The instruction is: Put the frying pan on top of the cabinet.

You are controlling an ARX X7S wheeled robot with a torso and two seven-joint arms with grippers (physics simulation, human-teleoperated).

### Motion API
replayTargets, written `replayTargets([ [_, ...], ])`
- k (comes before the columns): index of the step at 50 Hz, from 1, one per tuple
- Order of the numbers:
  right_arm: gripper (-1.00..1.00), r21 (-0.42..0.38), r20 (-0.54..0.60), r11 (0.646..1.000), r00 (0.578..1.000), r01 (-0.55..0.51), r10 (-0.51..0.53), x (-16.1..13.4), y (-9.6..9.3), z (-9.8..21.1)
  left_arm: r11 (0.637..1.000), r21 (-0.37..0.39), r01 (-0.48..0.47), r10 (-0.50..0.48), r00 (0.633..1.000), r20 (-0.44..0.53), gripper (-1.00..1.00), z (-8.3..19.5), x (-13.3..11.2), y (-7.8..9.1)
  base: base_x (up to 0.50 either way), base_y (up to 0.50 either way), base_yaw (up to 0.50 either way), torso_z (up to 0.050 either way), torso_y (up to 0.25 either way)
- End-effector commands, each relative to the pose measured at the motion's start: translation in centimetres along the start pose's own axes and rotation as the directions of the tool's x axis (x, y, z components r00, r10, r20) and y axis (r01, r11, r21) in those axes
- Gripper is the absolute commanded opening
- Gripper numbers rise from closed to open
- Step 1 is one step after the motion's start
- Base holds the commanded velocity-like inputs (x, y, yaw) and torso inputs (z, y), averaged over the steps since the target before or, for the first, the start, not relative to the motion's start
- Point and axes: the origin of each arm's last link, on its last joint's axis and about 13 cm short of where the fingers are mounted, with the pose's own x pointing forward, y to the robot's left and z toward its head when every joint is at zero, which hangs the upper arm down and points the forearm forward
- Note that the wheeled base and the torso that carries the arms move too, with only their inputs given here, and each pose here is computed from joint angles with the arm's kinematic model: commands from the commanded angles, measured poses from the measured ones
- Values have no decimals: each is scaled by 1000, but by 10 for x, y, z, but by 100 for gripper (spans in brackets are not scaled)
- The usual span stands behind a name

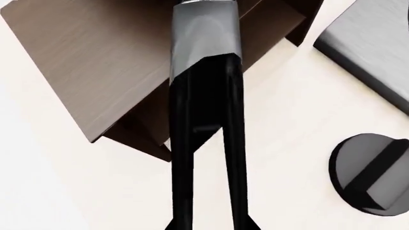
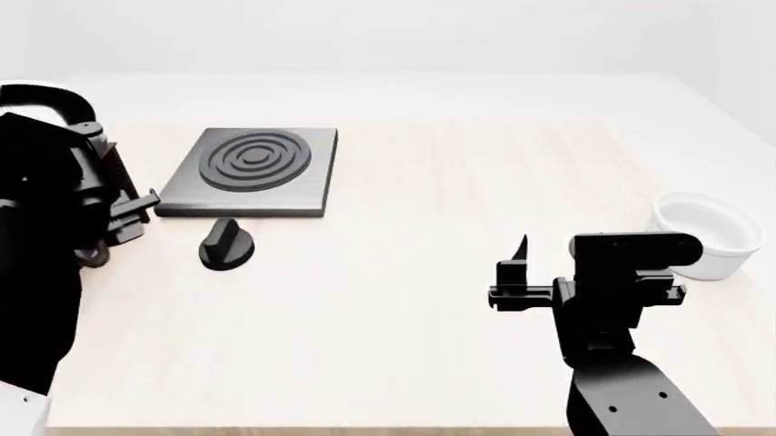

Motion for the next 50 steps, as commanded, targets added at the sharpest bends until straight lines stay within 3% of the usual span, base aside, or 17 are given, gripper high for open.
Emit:
replayTargets([
  [1,100,-1,0,1000,1000,1,-1,0,0,0,997,-28,-66,67,997,35,-100,4,13,10,0,3,3,0,0],
  [2,100,-1,0,1000,1000,0,0,0,0,0,998,-29,-62,63,997,40,-100,4,13,10,0,3,3,0,0],
  [3,100,-1,-1,1000,1000,1,-1,0,0,0,996,-28,-83,85,995,57,100,5,13,10,0,3,3,0,0],
  [4,100,-1,-1,1000,1000,0,0,0,0,0,999,-6,-44,44,997,57,100,5,12,10,0,0,0,0,0],
  [12,100,0,-1,1000,1000,1,-1,0,0,0,998,-41,-38,46,973,225,100,13,-14,18,0,0,0,0,0],
  [16,100,-2,-1,1000,1000,0,0,0,0,0,997,-65,-47,66,944,323,100,18,-29,26,0,0,0,0,0],
  [29,100,-7,-2,1000,1000,-5,5,0,2,-1,999,-46,0,23,875,483,100,21,-71,44,0,0,0,0,0],
  [31,100,-7,-3,1000,1000,-5,4,0,2,-1,999,-43,4,17,877,480,100,21,-73,45,0,0,0,0,0],
  [32,100,-7,-2,1000,1000,-5,5,0,2,-1,1000,-23,10,4,858,514,100,19,-75,45,0,0,0,0,0],
  [34,100,-8,-2,1000,1000,-5,5,-1,2,-1,1000,-12,19,-10,852,524,100,16,-76,46,0,0,0,0,0],
  [40,100,-9,-3,1000,1000,-6,6,0,2,-1,998,49,41,-63,750,658,100,4,-87,49,0,0,0,0,0],
  [44,100,-9,-2,1000,1000,-7,7,0,2,-1,993,75,89,-116,711,693,100,0,-94,52,0,0,0,0,0],
  [45,100,-9,-2,1000,1000,-7,7,-1,2,-1,992,83,91,-123,686,717,100,-1,-97,53,0,0,0,0,0],
  [50,100,-8,-3,1000,1000,-6,6,0,2,-1,970,164,179,-242,667,704,100,-10,-103,54,0,0,0,0,0],
])
